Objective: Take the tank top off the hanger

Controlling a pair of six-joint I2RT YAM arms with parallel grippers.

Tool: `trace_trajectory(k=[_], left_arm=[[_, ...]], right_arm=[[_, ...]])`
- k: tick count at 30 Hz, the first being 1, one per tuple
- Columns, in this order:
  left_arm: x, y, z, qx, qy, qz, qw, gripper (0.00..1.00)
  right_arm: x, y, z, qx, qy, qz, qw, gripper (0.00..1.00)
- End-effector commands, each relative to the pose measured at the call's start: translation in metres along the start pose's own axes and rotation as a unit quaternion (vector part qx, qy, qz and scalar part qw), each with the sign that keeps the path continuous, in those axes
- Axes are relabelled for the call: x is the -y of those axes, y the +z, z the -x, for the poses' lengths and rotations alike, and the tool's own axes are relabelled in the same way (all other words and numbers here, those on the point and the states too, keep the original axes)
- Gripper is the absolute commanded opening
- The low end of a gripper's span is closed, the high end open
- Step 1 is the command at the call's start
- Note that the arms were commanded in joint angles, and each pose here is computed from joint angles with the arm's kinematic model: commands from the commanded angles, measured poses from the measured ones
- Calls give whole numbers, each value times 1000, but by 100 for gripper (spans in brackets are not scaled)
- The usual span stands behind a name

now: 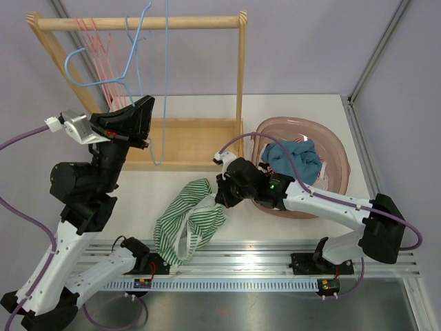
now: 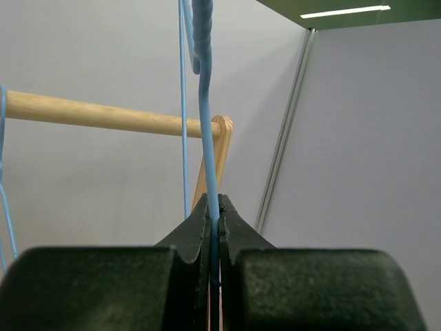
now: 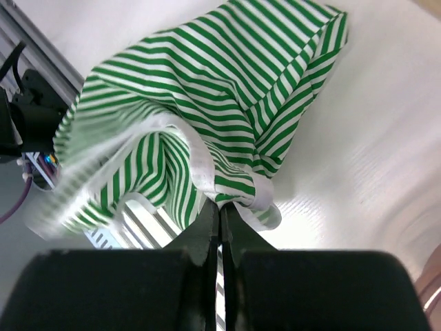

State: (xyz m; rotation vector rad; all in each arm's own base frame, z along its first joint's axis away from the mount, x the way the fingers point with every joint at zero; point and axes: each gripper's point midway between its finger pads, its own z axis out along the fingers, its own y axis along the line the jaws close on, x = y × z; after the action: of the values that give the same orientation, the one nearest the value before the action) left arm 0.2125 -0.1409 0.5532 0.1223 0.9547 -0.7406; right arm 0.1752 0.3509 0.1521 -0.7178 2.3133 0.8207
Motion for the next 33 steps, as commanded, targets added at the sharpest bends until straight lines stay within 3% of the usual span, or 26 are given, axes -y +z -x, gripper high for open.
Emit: trace_trajectory(k=[1,6,9,11,15,16,18,20,25,29,30,32,33], left_arm=[[-1,7,11,2,3,9,1000,0],[-12,-7,3,-51,-10,54,997,0],[-23,-38,-31,-135,-22,87,987,0],[-24,-43,-34,-145,-23,91,985,0],[-39,-61,-65,-223,-17,134,965,0],[-44,-61,-62,-226,-13,151,962,0],[-50,-64,-77,-262,-5,166,951,0],[-51,-62,-80,-280,-1,170,945,0],[-57,-43,-97,-332,20,182,925,0],[-66,-24,-99,-349,37,209,913,0],[-65,-13,-83,-333,42,210,918,0],[-74,1,-95,-350,56,226,907,0],[-72,14,-84,-337,57,226,912,0]], right_arm=[[-13,-25,54,94,-3,-1,996,0],[-23,-60,79,134,-7,2,991,0],[-32,-93,99,172,-12,4,985,0],[-38,-99,104,178,-16,9,984,0],[-57,-85,97,149,-33,37,988,2],[-58,-72,90,132,-36,34,990,27],[-59,-59,81,117,-40,22,992,59],[-55,-55,78,118,-36,9,992,99],[-50,-62,80,131,-26,-3,991,99],[-46,-67,77,138,-19,-6,990,100],[-46,-68,76,138,-18,-6,990,100],[-43,-67,70,134,-16,-7,991,99],[-42,-71,71,138,-13,-6,990,99]])
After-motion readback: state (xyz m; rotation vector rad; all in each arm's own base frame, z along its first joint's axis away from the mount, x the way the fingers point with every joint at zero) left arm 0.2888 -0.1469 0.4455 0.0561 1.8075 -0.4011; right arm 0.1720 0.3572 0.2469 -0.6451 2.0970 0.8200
